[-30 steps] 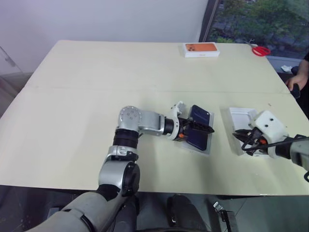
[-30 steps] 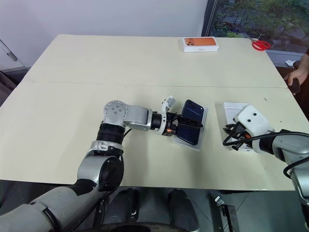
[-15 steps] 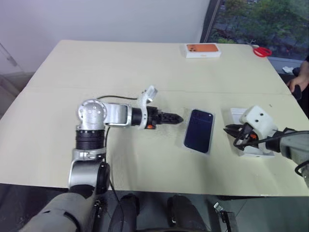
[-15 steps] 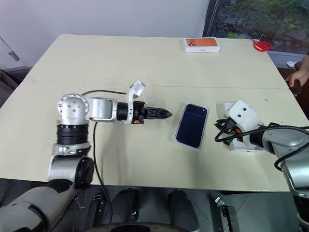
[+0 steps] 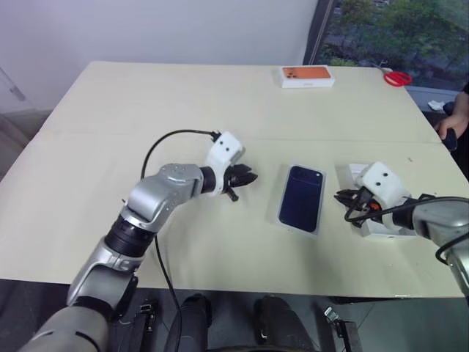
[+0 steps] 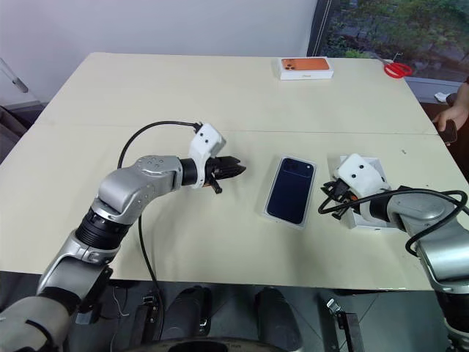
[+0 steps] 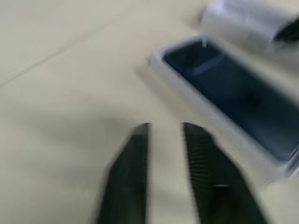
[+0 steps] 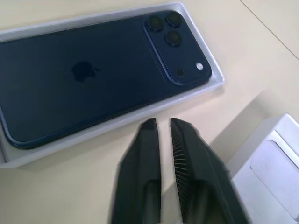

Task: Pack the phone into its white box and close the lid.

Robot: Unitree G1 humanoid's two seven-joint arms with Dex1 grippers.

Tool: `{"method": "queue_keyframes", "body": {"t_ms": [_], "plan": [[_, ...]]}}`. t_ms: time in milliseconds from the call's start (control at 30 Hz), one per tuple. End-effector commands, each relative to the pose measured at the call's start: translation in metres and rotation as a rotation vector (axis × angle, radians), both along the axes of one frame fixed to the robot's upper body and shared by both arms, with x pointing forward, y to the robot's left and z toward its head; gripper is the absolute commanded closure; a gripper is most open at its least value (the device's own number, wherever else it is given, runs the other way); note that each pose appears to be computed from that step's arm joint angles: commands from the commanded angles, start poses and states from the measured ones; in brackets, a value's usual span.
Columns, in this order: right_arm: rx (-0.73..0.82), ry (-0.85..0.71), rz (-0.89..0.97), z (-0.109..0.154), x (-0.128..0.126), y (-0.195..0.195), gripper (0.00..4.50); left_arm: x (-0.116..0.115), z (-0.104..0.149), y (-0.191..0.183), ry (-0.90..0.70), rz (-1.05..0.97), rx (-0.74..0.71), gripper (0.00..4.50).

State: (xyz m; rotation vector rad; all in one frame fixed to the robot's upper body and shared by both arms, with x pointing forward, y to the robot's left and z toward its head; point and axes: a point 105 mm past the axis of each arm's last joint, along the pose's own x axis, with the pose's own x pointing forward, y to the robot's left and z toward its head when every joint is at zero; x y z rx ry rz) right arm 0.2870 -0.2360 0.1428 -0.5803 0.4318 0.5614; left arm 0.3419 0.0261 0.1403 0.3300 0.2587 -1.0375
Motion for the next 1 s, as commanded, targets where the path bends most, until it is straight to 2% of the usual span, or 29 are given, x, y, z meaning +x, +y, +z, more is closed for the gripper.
{"method": "queue_keyframes", "body": {"t_ms": [33, 200, 400, 667, 1000], "plan": [[-0.029, -0.011, 0.001, 0.003, 0.000, 0.000, 4.50, -0.008, -0.001, -0.012, -0.066, -0.114, 0.048, 4.43], [-0.131, 0.014, 0.042, -0.009, -0.005, 0.005, 4.50, -0.016, -0.018, -0.028, -0.024, -0.240, 0.137, 4.43], [-0.114, 0.060, 0.082, -0.022, -0.011, 0.019, 4.50, -0.026, -0.032, -0.045, -0.021, -0.380, 0.253, 4.43], [-0.101, 0.076, 0.109, -0.025, -0.014, 0.026, 4.50, -0.034, -0.038, -0.065, 0.027, -0.442, 0.243, 4.43], [-0.115, 0.097, 0.106, -0.025, -0.021, 0.016, 4.50, -0.044, -0.037, -0.077, 0.047, -0.474, 0.209, 4.43]]}}
